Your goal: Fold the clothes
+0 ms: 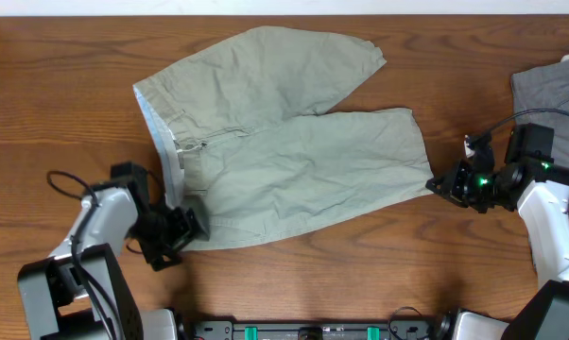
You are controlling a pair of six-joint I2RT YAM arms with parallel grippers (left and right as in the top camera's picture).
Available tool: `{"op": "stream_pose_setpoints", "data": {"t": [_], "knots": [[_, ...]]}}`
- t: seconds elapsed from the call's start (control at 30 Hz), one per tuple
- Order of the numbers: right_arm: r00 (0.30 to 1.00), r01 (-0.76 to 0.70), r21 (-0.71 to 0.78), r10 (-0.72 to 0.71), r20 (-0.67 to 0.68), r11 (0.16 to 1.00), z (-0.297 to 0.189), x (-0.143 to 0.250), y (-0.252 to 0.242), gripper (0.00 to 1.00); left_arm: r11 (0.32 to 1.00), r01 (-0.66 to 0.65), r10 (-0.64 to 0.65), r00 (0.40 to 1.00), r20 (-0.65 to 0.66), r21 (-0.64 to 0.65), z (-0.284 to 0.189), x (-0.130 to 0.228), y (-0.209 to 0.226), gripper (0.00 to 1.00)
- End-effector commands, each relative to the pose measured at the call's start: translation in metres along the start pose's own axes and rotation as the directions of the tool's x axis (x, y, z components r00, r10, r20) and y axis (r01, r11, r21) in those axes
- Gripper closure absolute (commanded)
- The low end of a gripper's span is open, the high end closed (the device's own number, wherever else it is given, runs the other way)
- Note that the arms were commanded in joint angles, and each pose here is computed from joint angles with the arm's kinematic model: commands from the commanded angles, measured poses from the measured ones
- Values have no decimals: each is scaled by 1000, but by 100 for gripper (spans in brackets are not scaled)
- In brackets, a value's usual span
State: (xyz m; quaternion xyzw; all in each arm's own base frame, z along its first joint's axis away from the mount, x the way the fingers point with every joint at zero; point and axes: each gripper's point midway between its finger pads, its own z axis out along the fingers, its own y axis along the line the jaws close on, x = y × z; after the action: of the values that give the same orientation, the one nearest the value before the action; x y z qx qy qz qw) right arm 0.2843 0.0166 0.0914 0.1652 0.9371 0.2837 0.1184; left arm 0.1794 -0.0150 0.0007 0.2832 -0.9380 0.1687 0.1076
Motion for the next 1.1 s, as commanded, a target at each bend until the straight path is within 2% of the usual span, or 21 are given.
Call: {"op": "stream_pose_setpoints", "data": {"t": [0.0, 0.07, 0.2, 0.23, 0.47, 0.67, 0.9, 1.07], "knots": [[1000, 18, 9, -19, 22, 1000, -4, -6, 0, 98, 999, 47, -47, 998, 29, 0, 10, -2, 6, 32], [1000, 18, 9, -18, 21, 1000, -4, -6, 0, 99, 999, 44, -44, 998, 44, 0, 13, -5, 7, 41], [1000, 18, 9, -18, 21, 1000, -4, -6, 0, 99, 997, 47, -43, 997, 66, -53, 13, -8, 17, 86], [1000, 18, 9, -18, 22, 1000, -4, -6, 0, 99, 997, 48, -44, 997, 63, -56, 13, -7, 17, 94], [997, 19, 4, -20, 74, 1000, -17, -19, 8, 99, 996, 66, -65, 998, 24, -66, 4, 12, 19, 94], [957, 29, 38, -38, 288, 999, -82, -55, 39, 99, 1000, -32, 30, 971, 236, 1, -47, 10, -1, 94], [884, 41, 149, -106, 456, 988, -162, -69, 69, 99, 987, -151, 101, 856, 507, 59, -129, 38, -23, 94], [820, 76, 162, -154, 552, 984, -209, -77, 98, 99, 966, -244, 125, 721, 682, 81, -191, 61, -39, 94]]}}
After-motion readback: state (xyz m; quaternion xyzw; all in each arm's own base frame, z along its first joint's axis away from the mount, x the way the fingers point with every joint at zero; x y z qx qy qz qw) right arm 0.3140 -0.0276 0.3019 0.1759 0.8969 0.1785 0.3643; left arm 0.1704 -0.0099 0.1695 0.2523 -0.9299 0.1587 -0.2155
